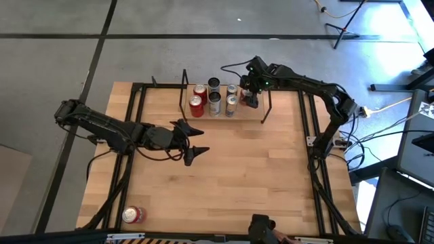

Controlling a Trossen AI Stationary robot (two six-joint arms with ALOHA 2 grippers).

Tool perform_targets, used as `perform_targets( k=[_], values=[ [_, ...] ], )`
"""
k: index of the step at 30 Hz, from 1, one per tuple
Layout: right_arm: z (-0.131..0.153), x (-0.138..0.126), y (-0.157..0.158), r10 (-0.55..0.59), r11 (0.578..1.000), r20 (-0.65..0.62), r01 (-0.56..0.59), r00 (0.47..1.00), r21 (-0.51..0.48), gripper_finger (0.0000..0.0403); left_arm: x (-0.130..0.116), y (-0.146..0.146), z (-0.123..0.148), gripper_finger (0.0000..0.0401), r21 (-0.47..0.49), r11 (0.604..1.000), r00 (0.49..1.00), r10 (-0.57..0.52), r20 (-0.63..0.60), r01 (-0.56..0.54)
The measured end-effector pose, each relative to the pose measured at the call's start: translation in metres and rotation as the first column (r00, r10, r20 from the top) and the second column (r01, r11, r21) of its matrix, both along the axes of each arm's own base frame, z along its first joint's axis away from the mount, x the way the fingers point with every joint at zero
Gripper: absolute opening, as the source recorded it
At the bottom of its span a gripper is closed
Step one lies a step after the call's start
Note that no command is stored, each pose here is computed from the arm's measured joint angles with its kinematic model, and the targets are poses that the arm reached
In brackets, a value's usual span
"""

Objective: Place canned beverage on shelf
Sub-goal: Put the top orange soda can on the shelf, then put the orange soda can on the shelf and align it with the other orange soda can

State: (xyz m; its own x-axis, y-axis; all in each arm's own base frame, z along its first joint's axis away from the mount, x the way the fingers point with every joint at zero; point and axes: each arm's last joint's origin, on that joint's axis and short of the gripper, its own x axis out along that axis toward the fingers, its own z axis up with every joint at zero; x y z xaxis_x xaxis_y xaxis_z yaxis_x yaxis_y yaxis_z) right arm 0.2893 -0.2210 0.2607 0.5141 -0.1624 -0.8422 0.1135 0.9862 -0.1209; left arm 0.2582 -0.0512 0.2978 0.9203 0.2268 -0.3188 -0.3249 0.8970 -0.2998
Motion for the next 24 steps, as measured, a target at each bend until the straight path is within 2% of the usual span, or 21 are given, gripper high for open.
perform_targets(
  k=[4,7,11,16,21,24],
  values=[
    [0.000,0.000,-0.001,-0.022,0.999,-0.018,0.021,1.000,-0.026,0.0377,0.000,0.000,0.000,0.0354,-0.001,1.000,1.000,0.000,0.001,0.000],
    [0.008,-0.001,-0.002,-0.041,0.998,-0.036,0.039,0.998,-0.051,0.0395,-0.002,0.001,0.003,0.0354,-0.038,0.999,1.000,0.013,0.024,-0.012],
    [0.033,0.000,-0.001,-0.027,0.999,-0.014,0.026,1.000,-0.039,0.0385,-0.012,0.005,0.017,0.0354,-0.081,0.997,0.996,0.007,0.091,0.000],
    [0.081,-0.004,0.014,0.052,0.999,0.106,-0.051,0.993,-0.006,0.0379,-0.031,0.007,0.035,0.0354,-0.120,0.992,0.985,-0.005,0.171,0.026],
    [0.122,-0.011,0.048,0.106,0.994,0.264,-0.107,0.959,-0.010,0.0378,-0.047,0.009,0.044,0.0354,-0.143,0.986,0.981,-0.060,0.183,0.087],
    [0.135,-0.005,0.080,0.169,0.980,0.331,-0.194,0.928,0.043,0.0379,-0.054,0.008,0.047,0.0354,-0.161,0.970,0.972,-0.154,0.180,0.184]
  ],
)
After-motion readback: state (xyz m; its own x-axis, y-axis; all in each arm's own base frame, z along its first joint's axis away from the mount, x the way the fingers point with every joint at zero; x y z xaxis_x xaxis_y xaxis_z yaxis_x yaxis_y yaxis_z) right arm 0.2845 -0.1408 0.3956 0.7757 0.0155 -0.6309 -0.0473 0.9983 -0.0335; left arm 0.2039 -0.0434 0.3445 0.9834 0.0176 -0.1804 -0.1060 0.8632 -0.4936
